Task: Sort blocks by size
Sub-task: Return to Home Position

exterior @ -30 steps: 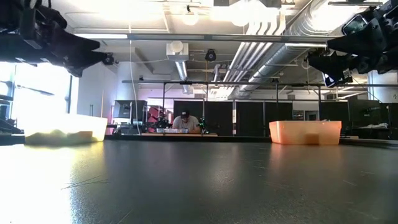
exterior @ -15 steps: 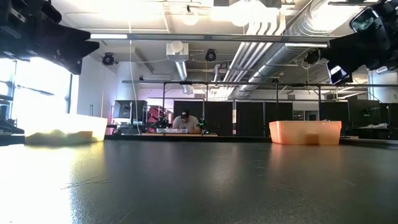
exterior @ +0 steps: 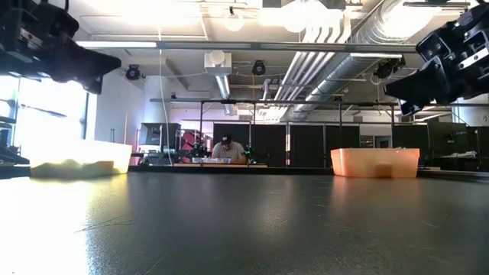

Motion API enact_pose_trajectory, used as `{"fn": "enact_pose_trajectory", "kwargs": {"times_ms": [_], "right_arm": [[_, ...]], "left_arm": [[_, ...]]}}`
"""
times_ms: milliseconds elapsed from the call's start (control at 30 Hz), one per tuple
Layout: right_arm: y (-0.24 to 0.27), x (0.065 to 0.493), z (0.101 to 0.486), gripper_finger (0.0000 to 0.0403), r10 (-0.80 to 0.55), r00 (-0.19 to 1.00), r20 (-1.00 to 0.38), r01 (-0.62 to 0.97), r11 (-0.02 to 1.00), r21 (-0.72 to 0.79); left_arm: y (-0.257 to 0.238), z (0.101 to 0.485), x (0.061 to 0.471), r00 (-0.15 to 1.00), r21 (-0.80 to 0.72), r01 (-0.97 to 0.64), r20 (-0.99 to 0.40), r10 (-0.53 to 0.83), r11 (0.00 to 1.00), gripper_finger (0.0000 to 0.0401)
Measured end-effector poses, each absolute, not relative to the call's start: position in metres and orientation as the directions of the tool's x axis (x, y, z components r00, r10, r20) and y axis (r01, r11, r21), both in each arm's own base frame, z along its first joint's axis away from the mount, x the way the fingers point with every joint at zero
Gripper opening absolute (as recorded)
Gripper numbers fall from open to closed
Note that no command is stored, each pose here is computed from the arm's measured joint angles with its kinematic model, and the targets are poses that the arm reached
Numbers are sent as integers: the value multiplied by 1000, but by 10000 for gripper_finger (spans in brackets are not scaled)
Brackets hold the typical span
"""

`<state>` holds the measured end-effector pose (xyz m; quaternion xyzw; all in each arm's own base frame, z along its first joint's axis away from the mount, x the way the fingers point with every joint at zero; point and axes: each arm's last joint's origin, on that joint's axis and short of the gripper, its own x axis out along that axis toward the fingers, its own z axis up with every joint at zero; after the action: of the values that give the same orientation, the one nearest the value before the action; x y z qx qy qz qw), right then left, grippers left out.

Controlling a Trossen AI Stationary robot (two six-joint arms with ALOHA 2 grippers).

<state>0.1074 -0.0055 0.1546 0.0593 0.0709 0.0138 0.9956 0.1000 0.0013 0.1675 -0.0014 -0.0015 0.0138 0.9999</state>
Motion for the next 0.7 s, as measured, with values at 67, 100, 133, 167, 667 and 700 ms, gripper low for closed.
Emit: {"fn": "enact_pose_trajectory", "kwargs": {"times_ms": [67, 100, 133, 167, 667, 700], "right_arm": [[-9, 107, 156, 7, 54, 991, -121, -39, 991, 126], [-11, 106, 157, 6, 62, 992, -109, -48, 991, 128], [-13, 106, 158, 5, 63, 993, -97, -50, 990, 132], [-14, 105, 159, 4, 58, 994, -87, -45, 989, 139], [-15, 93, 173, 2, 158, 986, 60, -163, 983, 90], [-16, 93, 174, 2, 152, 986, 64, -157, 985, 79]], "left_arm": [[4, 165, 100, 999, -2, -42, -23, 42, 999, 1], [5, 164, 100, 998, 3, -49, -30, 49, 999, 1], [6, 164, 100, 998, 9, -52, -29, 53, 999, 1], [6, 165, 100, 998, 21, -50, -26, 50, 999, 1], [8, 166, 100, 999, 30, -32, -17, 33, 999, 0], [8, 166, 100, 999, 29, -32, -17, 32, 999, 0]]}}
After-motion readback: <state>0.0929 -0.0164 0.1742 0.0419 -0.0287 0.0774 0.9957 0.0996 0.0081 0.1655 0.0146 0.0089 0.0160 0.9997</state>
